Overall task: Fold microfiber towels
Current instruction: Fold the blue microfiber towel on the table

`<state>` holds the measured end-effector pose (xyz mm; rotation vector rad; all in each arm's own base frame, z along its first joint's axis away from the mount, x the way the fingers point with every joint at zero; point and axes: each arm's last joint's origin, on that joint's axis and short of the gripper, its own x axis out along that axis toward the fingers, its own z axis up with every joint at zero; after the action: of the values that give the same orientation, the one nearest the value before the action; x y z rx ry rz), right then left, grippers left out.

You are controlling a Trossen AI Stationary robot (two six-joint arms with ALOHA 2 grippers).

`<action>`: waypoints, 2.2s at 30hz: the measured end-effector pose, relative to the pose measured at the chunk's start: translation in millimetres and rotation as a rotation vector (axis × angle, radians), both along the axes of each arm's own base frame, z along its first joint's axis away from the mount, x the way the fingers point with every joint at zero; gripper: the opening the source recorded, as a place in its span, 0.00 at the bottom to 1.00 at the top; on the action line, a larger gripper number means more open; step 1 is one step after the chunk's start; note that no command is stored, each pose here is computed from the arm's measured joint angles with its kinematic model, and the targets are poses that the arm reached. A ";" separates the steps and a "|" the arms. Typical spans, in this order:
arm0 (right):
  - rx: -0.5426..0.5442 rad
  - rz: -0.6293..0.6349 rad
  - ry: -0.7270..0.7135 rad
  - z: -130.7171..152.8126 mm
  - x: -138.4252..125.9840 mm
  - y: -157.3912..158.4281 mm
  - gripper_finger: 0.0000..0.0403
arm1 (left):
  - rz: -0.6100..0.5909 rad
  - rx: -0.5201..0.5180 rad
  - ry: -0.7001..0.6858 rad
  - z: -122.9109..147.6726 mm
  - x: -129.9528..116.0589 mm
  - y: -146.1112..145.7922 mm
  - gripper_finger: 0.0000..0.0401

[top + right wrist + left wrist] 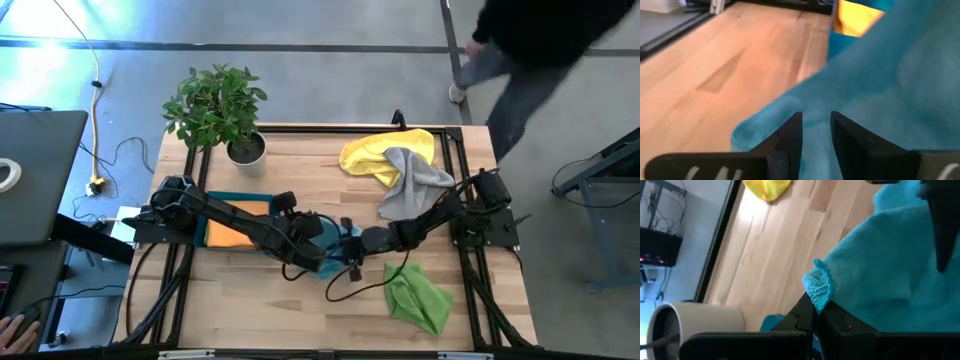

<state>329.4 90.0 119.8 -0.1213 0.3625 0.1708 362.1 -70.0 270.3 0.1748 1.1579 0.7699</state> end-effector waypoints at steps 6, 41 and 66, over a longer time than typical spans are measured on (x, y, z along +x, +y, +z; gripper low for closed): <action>-0.027 0.048 0.157 -8.3 27.5 14.3 0.30 | 0.024 -0.003 -0.003 -3.7 -1.3 0.2 0.00; -0.462 -0.254 0.330 83.7 13.7 39.7 0.29 | -0.045 -0.082 0.082 -5.6 -6.0 -10.0 0.00; -0.389 -0.299 0.603 95.7 -25.7 24.0 0.29 | -0.047 -0.161 0.084 -6.8 -7.5 -18.5 0.00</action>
<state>303.8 114.0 215.5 -0.4002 1.0074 -0.1697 354.5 -88.6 263.4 0.1005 1.2850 0.6299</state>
